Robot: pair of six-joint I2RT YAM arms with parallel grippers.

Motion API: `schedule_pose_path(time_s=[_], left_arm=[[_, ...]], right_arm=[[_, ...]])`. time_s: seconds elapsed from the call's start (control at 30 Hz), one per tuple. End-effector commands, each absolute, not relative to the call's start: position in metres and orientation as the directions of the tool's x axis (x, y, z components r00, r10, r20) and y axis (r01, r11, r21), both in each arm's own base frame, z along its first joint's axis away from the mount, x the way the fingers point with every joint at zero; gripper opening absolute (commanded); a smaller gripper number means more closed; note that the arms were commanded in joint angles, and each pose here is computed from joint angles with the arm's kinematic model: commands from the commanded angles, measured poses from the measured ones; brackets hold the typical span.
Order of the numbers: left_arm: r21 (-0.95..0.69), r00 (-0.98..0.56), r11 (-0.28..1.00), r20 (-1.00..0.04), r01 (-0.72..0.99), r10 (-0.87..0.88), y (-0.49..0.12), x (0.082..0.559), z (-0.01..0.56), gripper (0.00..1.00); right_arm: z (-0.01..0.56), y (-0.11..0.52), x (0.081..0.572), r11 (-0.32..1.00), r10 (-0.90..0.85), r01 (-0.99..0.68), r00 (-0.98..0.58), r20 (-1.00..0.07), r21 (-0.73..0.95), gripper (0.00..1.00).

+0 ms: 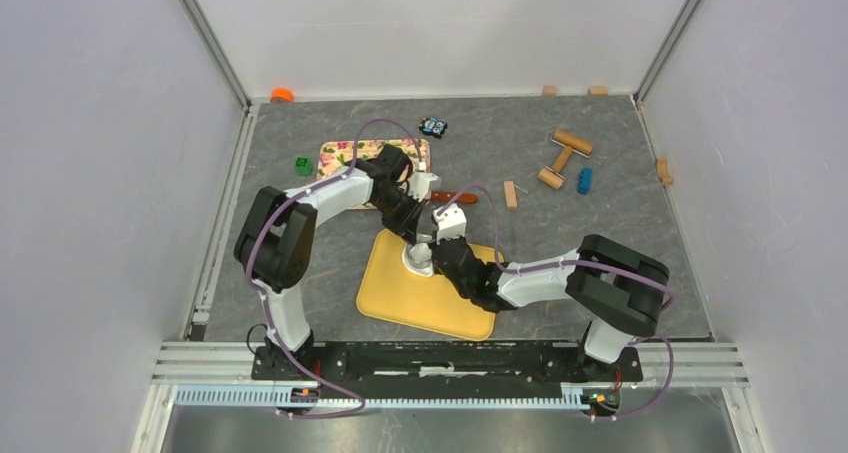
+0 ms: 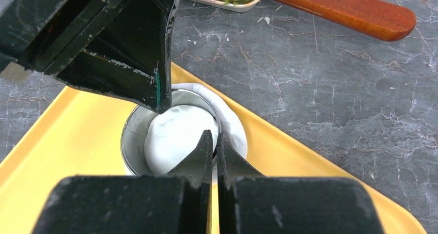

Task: Roll out the dumpling wrappers from the dough
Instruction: Press the dumpling wrapper on the work surface.

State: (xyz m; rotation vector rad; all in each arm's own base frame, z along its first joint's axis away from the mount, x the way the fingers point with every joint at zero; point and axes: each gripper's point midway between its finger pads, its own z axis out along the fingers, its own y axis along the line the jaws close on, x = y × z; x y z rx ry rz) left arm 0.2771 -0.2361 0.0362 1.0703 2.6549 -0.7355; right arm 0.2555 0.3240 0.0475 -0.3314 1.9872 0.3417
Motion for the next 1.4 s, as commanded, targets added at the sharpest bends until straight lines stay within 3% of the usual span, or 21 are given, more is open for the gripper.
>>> schedule_pose_path(time_s=[0.0, 0.13, 0.23, 0.47, 0.6, 0.8, 1.0, 1.1, 1.27, 1.37], left_arm=[[-0.396, -0.684, 0.573, -0.241, 0.717, 0.689, -0.22, 0.241, 0.015, 0.02], [-0.459, -0.591, 0.462, -0.187, 0.758, 0.785, -0.217, 0.192, 0.025, 0.02], [-0.508, -0.551, 0.408, -0.166, 0.759, 0.818, -0.22, 0.174, 0.023, 0.02], [-0.361, -0.641, 0.548, -0.232, 0.755, 0.731, -0.225, 0.269, -0.005, 0.02], [-0.367, -0.639, 0.539, -0.254, 0.758, 0.726, -0.231, 0.274, 0.0, 0.02], [-0.389, -0.616, 0.509, -0.229, 0.768, 0.753, -0.209, 0.228, 0.011, 0.02], [-0.505, -0.515, 0.371, -0.18, 0.78, 0.838, -0.206, 0.165, 0.02, 0.02], [-0.433, -0.531, 0.417, -0.182, 0.799, 0.828, -0.206, 0.187, 0.005, 0.02], [-0.288, -0.559, 0.487, -0.289, 0.825, 0.777, -0.231, 0.254, 0.0, 0.02], [-0.274, -0.557, 0.489, -0.315, 0.828, 0.768, -0.24, 0.267, 0.004, 0.02]], right_arm=[[-0.006, 0.31, 0.238, 0.883, -0.299, -0.469, -0.53, -0.793, -0.019, 0.0], [0.001, 0.312, 0.281, 0.901, -0.273, -0.433, -0.507, -0.818, -0.033, 0.0], [-0.002, 0.307, 0.284, 0.902, -0.281, -0.429, -0.509, -0.814, -0.043, 0.0], [-0.027, 0.28, 0.194, 0.871, -0.318, -0.49, -0.578, -0.751, 0.008, 0.0], [-0.028, 0.278, 0.173, 0.867, -0.308, -0.496, -0.603, -0.736, 0.043, 0.0], [-0.005, 0.311, 0.22, 0.861, -0.355, -0.505, -0.513, -0.782, -0.06, 0.0], [-0.001, 0.321, 0.254, 0.861, -0.346, -0.505, -0.483, -0.804, -0.068, 0.0], [-0.004, 0.312, 0.236, 0.856, -0.357, -0.514, -0.5, -0.789, -0.062, 0.0], [-0.019, 0.283, 0.181, 0.85, -0.397, -0.521, -0.537, -0.744, -0.077, 0.0], [-0.03, 0.274, 0.158, 0.85, -0.372, -0.526, -0.579, -0.726, -0.016, 0.0]])
